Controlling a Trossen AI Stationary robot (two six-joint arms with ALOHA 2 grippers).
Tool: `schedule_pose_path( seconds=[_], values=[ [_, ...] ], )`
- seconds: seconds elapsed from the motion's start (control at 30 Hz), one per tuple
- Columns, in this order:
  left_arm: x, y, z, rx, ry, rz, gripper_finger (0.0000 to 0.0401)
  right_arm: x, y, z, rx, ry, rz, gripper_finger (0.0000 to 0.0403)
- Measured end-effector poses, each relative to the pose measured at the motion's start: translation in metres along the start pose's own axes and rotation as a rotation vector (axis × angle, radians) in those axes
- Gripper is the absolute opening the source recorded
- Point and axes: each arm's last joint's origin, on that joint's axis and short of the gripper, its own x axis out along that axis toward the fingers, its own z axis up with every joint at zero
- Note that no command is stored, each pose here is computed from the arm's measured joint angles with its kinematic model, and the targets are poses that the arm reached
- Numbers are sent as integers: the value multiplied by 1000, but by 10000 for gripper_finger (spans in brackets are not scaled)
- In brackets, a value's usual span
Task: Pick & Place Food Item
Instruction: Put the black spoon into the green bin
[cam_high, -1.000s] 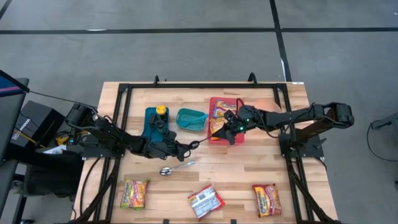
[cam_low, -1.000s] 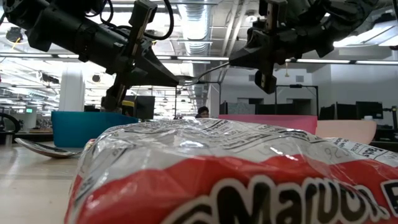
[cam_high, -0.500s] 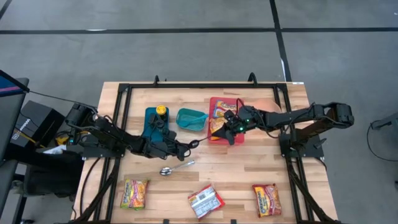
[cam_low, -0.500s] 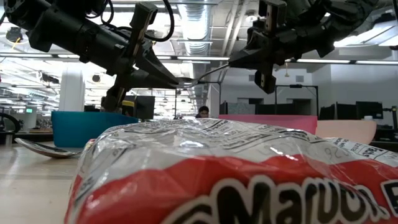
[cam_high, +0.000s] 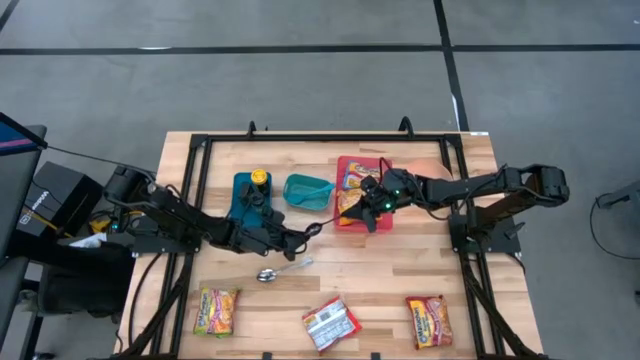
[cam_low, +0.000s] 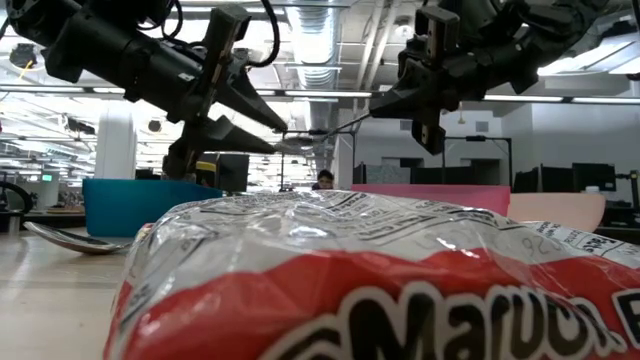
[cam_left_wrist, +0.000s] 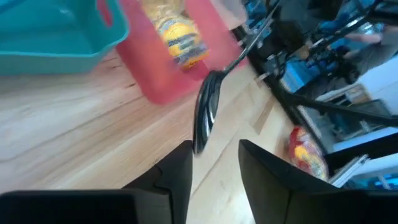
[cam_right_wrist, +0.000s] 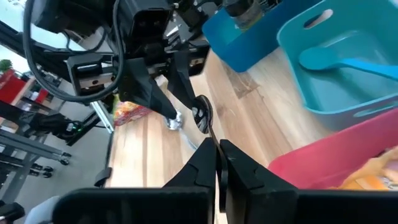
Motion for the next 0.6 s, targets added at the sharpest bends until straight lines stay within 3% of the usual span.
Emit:
schedule_pose_path(
  seconds=[0.23,0.43,0.6],
  values=[
    [-13,-1,8,29,34,39,131,-9,-3,6,-10,-21,-38,0],
    [-22,-8,15,42,21,8,131,-21,-1,15,-29,-73,-24,0],
    [-26,-13,13,128,18,-28,131,-30,-8,25,-16,-120,-50,0]
  ],
)
